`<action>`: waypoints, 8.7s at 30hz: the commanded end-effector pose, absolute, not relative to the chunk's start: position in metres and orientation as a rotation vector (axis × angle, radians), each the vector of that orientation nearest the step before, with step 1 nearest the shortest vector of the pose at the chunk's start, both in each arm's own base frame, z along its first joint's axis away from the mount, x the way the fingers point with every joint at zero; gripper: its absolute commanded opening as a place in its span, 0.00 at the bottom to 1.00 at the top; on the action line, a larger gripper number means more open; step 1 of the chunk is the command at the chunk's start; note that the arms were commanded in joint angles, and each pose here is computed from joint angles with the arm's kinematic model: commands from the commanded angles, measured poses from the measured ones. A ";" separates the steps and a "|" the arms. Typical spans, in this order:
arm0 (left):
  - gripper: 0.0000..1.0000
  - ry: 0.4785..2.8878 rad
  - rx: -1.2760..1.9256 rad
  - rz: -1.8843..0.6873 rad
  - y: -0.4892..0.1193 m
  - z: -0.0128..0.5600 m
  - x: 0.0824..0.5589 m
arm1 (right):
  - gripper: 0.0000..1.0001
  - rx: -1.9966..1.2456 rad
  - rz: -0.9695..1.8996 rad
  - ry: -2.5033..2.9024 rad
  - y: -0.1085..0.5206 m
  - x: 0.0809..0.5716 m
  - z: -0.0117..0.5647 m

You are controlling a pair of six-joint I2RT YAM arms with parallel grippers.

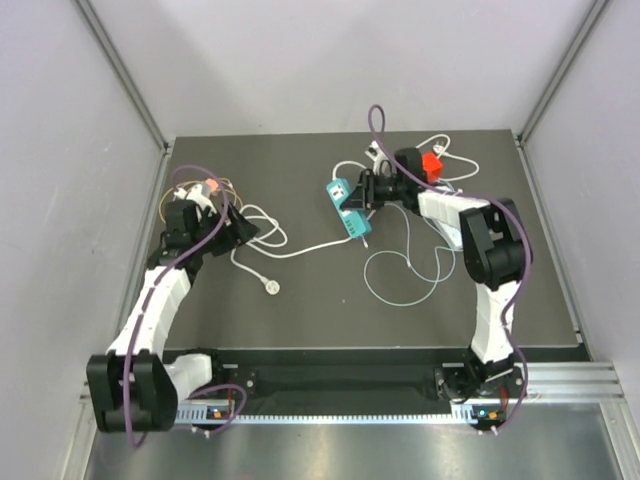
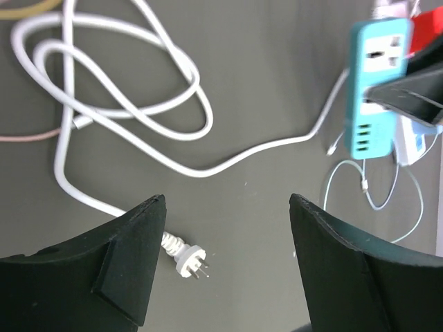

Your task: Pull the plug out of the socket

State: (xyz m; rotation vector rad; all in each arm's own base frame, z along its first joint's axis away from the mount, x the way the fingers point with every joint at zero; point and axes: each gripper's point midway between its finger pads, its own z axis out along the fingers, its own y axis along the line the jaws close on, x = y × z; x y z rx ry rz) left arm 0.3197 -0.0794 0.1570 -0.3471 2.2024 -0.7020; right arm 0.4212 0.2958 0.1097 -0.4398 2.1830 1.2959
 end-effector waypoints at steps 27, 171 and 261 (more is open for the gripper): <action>0.84 1.953 -0.371 -0.638 -0.066 0.220 0.278 | 0.49 -0.683 1.365 2.083 0.506 0.414 0.124; 0.78 2.197 -0.159 -1.380 -0.342 0.122 0.426 | 0.19 -0.786 0.203 2.253 0.094 0.418 0.085; 0.00 2.263 -0.261 -0.944 -0.357 0.062 0.481 | 0.00 -0.410 0.509 1.430 0.012 0.319 0.492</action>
